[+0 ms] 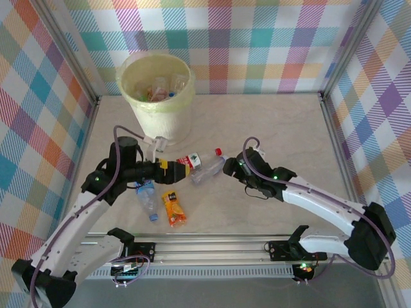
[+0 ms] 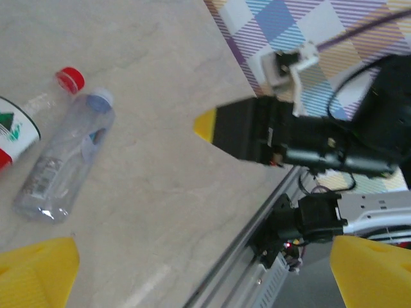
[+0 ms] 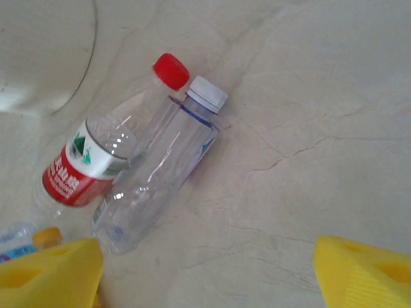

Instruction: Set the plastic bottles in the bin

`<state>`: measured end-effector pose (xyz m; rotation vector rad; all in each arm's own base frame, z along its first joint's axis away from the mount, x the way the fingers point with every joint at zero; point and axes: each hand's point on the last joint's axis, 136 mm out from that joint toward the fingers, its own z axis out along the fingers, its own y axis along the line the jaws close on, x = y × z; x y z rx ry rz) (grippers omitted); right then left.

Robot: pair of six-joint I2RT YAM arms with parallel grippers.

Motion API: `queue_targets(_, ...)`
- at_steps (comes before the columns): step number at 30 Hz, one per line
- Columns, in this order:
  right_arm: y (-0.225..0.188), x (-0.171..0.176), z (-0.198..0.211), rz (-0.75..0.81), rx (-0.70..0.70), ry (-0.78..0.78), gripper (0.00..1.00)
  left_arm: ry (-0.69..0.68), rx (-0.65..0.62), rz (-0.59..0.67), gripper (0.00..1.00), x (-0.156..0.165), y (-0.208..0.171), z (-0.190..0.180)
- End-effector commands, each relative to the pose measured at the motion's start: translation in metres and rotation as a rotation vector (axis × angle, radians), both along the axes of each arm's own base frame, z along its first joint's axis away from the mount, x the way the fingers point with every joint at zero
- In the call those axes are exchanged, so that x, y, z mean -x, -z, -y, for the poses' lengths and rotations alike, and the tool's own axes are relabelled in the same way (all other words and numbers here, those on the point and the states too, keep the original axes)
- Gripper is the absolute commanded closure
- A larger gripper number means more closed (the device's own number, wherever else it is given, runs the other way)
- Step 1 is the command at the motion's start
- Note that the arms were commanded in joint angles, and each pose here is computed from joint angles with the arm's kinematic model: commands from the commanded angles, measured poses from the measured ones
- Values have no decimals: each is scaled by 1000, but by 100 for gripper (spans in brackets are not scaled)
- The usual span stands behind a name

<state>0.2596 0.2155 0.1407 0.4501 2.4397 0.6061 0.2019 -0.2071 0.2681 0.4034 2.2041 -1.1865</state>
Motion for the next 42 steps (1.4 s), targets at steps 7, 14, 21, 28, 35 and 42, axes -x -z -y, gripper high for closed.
queue_targets(7,15,-41,-42,-50,-165,129,28,-13,64,3,0,15,11,-2)
queue_targets(14,37,-61,-60,-66,-183,169,33,-13,55,8,0,18,8,-3)
queue_targets(21,58,-73,-75,-89,-183,170,34,-3,64,12,0,20,6,-2)
queue_targets(28,73,-78,-76,-99,-160,191,35,-5,60,9,0,19,6,-2)
queue_targets(35,91,-82,-81,-121,-159,203,34,0,54,-5,0,18,10,-1)
queue_targets(42,102,-87,-82,-125,-134,195,32,1,45,-17,0,19,13,-1)
